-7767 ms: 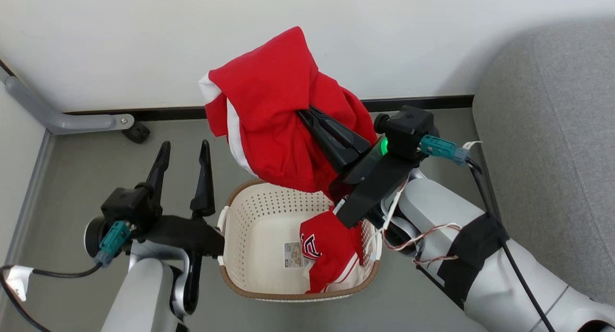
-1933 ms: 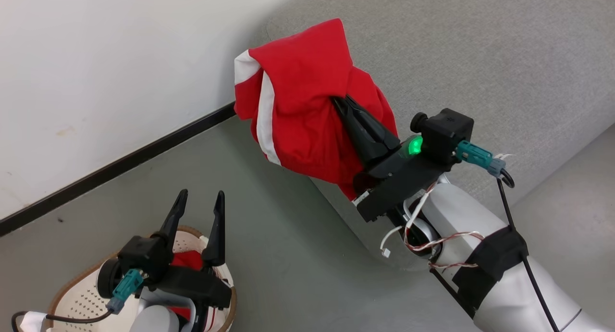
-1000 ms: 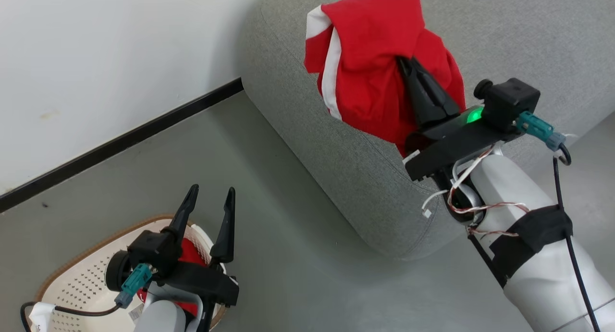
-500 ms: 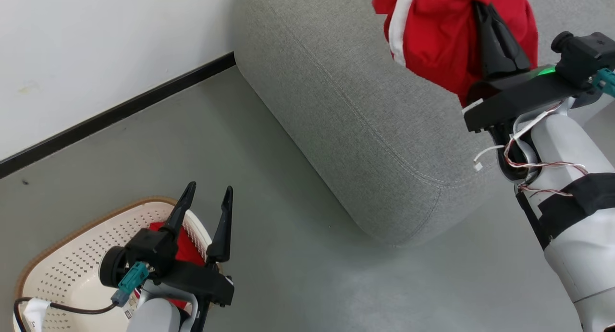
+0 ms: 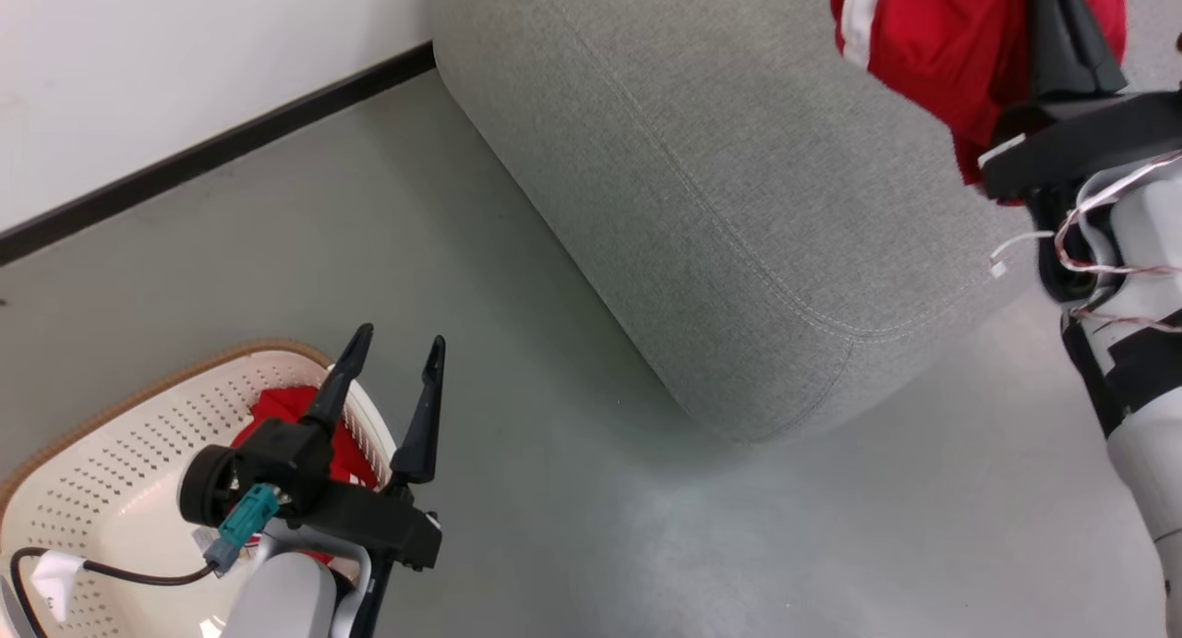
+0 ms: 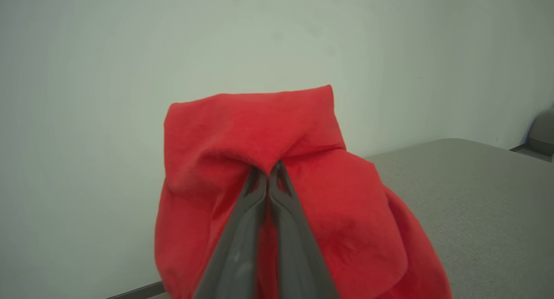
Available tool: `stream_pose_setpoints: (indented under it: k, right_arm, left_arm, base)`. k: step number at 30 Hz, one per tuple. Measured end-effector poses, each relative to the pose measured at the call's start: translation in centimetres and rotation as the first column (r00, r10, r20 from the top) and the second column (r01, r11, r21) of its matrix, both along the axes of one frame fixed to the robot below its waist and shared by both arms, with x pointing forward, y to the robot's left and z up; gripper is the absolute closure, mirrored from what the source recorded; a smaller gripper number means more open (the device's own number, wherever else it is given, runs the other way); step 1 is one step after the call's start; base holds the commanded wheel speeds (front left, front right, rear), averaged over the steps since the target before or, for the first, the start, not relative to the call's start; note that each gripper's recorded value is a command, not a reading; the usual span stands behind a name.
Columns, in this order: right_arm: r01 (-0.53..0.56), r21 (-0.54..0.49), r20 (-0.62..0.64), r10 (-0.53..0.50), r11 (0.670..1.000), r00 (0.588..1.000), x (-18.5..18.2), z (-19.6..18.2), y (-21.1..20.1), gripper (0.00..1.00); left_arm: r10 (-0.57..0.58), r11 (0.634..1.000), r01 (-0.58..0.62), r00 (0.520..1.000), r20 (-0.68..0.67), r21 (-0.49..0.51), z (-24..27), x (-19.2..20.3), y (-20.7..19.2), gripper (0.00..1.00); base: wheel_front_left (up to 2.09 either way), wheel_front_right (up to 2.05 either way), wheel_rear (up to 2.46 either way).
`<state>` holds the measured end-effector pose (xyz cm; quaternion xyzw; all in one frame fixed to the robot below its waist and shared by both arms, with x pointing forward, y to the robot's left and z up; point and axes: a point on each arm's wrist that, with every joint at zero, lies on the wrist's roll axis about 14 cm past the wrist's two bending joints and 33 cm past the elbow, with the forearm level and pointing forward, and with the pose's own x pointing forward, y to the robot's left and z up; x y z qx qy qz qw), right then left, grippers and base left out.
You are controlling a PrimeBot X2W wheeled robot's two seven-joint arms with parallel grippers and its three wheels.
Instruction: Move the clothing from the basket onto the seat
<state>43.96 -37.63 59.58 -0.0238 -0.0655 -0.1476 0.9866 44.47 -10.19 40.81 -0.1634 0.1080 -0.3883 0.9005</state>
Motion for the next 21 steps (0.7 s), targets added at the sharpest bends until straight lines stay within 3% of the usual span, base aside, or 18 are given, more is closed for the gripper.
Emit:
stream_pose_setpoints:
  k: [9,21]
  right_arm:
    - [0.021,-0.021,-0.017,-0.021,1.0,1.0,2.1,-0.2,-1.3,1.0]
    - [0.135,-0.015,-0.039,-0.135,0.991,0.99,2.7,-1.6,-5.7,1.0]
  left_arm:
    - [0.022,1.0,-0.022,0.999,-0.039,0.0,-2.3,0.9,0.9,0.0]
    - [0.027,1.0,-0.027,0.997,-0.079,0.001,-4.9,1.6,1.4,0.0]
  base:
    - [0.0,0.0,0.0]
    - [0.0,0.0,0.0]
